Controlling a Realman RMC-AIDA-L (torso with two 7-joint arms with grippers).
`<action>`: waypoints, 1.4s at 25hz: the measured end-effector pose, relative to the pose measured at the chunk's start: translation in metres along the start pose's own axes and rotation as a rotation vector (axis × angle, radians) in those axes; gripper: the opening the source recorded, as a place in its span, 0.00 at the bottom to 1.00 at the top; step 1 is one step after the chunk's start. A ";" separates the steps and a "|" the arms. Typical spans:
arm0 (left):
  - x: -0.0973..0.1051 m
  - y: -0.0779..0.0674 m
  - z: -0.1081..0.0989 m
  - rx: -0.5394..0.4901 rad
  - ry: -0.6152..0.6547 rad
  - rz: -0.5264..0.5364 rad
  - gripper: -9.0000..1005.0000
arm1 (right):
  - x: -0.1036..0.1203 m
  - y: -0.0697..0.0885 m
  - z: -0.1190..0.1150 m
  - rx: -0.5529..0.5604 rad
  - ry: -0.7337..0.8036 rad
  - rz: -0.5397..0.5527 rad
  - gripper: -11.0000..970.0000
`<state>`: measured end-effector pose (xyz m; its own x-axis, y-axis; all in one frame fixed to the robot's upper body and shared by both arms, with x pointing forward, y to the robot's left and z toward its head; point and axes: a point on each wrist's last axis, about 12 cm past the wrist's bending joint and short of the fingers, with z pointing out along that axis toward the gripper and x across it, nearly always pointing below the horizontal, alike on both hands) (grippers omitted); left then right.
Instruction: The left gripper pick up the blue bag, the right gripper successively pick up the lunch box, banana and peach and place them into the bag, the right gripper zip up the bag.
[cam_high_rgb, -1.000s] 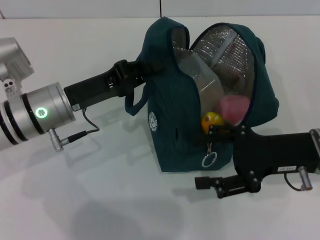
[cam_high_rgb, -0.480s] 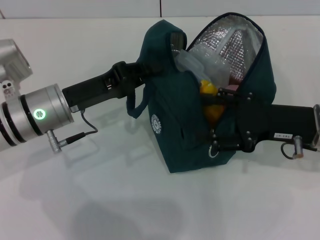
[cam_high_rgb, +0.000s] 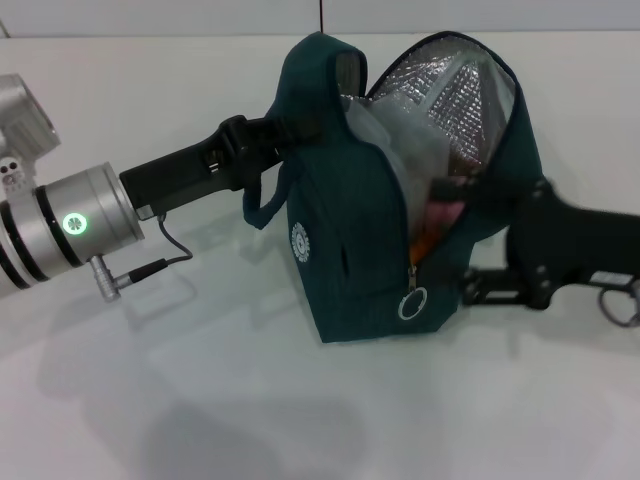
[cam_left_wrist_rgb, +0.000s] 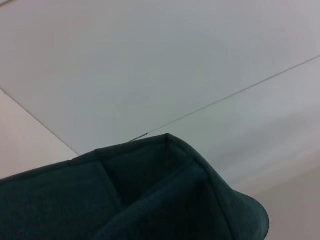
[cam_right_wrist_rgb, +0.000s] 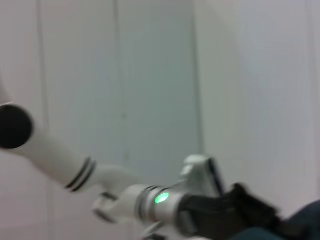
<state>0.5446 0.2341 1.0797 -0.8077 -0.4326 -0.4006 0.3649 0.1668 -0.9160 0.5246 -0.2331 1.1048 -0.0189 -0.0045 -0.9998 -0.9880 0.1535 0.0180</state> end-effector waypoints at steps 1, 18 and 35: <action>0.000 0.000 0.000 0.000 -0.002 0.000 0.06 | -0.001 0.000 -0.007 0.031 -0.011 -0.007 0.85; -0.001 0.000 -0.001 0.000 -0.014 -0.001 0.06 | 0.022 0.035 -0.036 -0.090 0.090 -0.050 0.85; 0.000 0.000 0.001 0.002 -0.011 -0.002 0.06 | 0.056 0.023 -0.021 0.085 0.177 0.077 0.85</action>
<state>0.5449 0.2335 1.0796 -0.8034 -0.4429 -0.3980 0.3638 0.1642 -0.9169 0.4971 -0.2508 1.0497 -0.1283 -0.1620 -0.9784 -0.9662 0.2427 0.0865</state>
